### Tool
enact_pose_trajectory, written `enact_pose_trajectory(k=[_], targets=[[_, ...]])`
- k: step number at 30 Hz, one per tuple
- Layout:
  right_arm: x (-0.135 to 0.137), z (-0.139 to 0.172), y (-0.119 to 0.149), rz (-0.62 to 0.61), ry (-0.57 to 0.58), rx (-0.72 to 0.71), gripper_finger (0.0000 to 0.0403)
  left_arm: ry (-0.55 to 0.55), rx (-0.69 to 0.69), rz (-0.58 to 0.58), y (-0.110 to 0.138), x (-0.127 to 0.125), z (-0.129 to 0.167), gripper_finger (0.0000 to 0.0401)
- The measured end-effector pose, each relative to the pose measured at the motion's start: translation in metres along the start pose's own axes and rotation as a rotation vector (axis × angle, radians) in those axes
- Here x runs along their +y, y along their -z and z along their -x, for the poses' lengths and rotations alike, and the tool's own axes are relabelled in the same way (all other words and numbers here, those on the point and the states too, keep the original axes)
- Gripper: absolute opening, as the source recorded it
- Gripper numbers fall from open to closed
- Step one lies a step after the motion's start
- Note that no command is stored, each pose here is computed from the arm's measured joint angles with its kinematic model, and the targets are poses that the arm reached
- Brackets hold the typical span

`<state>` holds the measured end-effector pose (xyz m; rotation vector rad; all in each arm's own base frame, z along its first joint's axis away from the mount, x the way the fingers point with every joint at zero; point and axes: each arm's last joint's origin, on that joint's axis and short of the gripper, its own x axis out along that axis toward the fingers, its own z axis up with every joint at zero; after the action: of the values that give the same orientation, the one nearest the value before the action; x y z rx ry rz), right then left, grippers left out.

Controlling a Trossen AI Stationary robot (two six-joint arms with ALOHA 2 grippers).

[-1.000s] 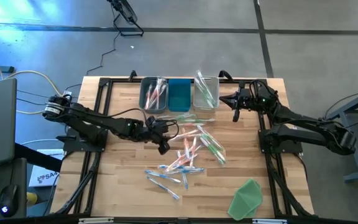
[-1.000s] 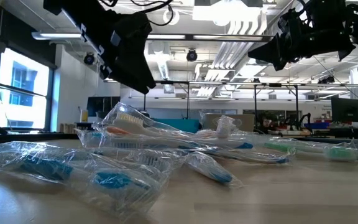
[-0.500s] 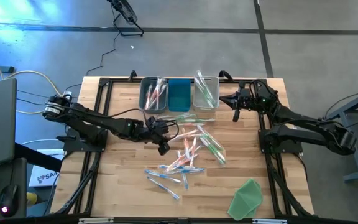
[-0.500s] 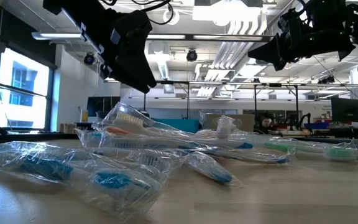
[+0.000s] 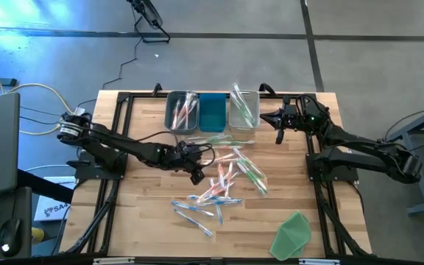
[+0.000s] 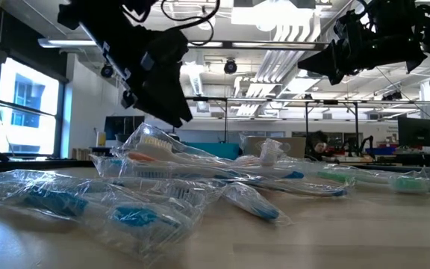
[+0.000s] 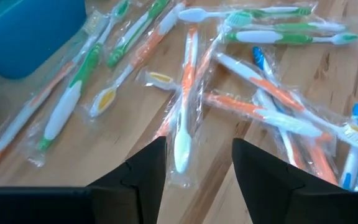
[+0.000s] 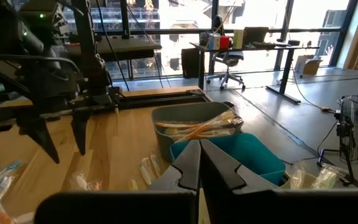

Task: Pick & Place Toothbrushes
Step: Put the orange toothbrush into the dark blue bin

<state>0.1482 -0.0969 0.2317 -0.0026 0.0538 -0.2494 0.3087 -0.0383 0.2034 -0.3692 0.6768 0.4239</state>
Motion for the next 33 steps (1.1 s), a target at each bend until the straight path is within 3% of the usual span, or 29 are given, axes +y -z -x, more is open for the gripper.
enact_pose_trajectory(k=[23, 33], targets=[[0.0, 0.0, 0.001, -0.004, -0.001, 0.01, 0.0003, -0.093, -0.019, 0.045, 0.008, 0.007, -0.039, 0.0177], [0.0, 0.0, 0.002, -0.008, -0.001, 0.02, 0.0003, 0.023, 0.0, 0.111, -0.015, 0.027, -0.048, 0.0177]])
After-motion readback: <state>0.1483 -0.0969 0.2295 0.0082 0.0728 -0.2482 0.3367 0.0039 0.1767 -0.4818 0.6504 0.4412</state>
